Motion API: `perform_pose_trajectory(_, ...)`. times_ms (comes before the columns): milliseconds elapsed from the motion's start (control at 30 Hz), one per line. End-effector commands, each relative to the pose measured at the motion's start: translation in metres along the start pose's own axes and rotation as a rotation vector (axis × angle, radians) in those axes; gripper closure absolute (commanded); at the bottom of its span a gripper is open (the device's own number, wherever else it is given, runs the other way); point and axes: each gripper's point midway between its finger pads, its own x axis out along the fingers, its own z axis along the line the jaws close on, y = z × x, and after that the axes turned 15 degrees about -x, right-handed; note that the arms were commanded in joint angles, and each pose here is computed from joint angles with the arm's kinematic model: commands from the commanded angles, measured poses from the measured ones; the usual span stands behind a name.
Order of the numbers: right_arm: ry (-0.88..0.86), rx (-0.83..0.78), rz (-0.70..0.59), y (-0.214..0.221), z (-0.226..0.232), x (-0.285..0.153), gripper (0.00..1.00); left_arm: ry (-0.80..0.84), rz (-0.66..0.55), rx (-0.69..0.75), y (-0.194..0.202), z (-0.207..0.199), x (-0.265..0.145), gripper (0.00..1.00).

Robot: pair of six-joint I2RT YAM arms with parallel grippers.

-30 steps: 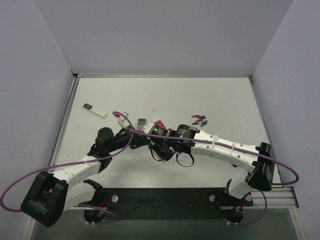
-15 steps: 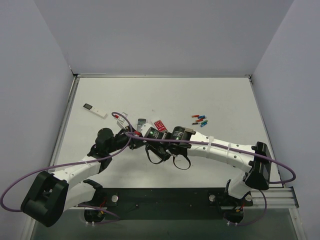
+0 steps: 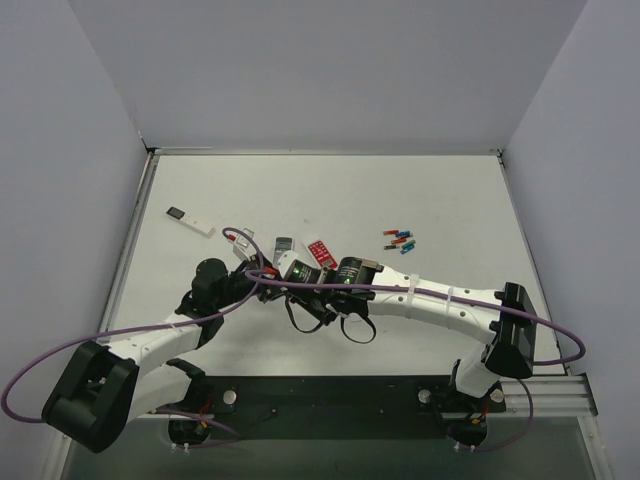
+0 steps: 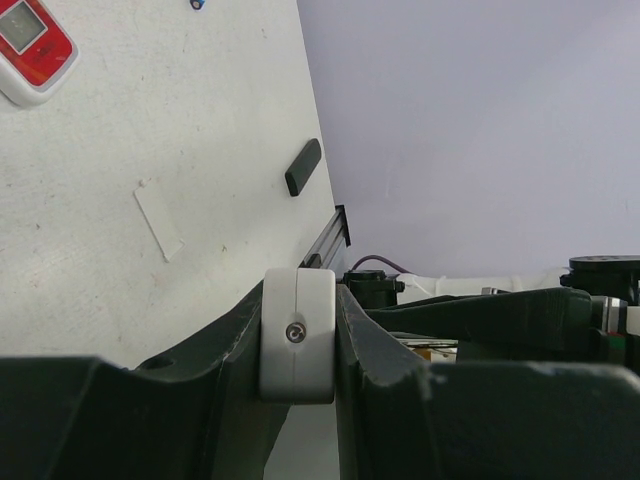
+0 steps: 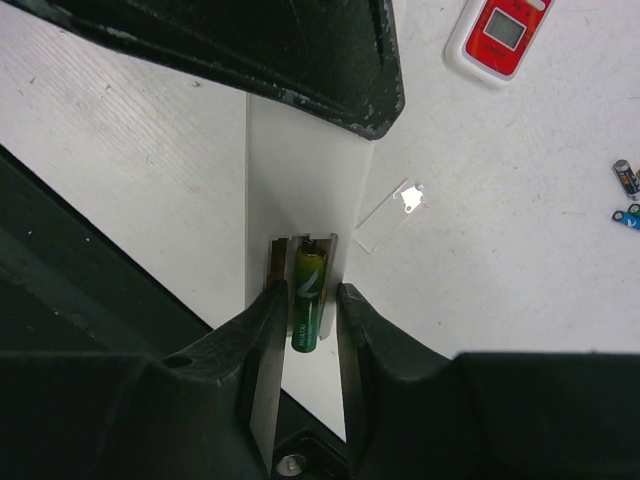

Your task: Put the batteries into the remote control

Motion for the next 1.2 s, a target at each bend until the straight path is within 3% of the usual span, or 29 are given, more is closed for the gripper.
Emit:
perform_pose_trajectory(0, 0.039, 0.000, -0.023, -0.008, -0.008, -0.012, 0.78, 0.077, 0.037, 0.010, 0.005, -0.022, 0.001, 1.00)
perform_pose_trajectory(233, 0.004, -0.011, -0.130, -0.026, -0.006, -0.041, 0.66, 0.048, 0.057, -0.004, 0.007, -0.012, 0.003, 1.00)
perform_pose_trajectory(433, -0.026, -0.072, -0.270, -0.029, -0.010, -0.072, 0.44, 0.038, 0.103, 0.013, 0.007, -0.014, 0.002, 1.00)
perform_pose_trajectory(567, -0.073, -0.216, -0.425, -0.021, -0.006, -0.084, 0.19, 0.044, 0.153, 0.046, 0.010, -0.021, 0.001, 1.00)
perform_pose_trajectory(600, -0.081, -0.264, -0.516, -0.026, -0.006, -0.096, 0.18, 0.041, 0.182, 0.052, 0.014, -0.021, 0.000, 1.00)
perform_pose_trajectory(667, -0.086, -0.290, -0.541, -0.011, -0.003, -0.085, 0.18, 0.053, 0.206, 0.067, 0.015, -0.028, 0.000, 1.00)
perform_pose_trajectory(700, -0.088, -0.293, -0.626, -0.017, -0.003, -0.097, 0.18, 0.057, 0.225, 0.073, 0.018, -0.029, -0.001, 1.00)
perform_pose_trajectory(833, -0.115, -0.395, -0.711, -0.006, 0.007, -0.096, 0.21, 0.061, 0.258, 0.098, 0.021, -0.036, -0.002, 1.00)
perform_pose_trajectory(1167, -0.268, -0.628, -0.812, -0.006, 0.032, -0.094, 0.46, 0.078, 0.327, 0.158, 0.030, -0.050, -0.007, 1.00)
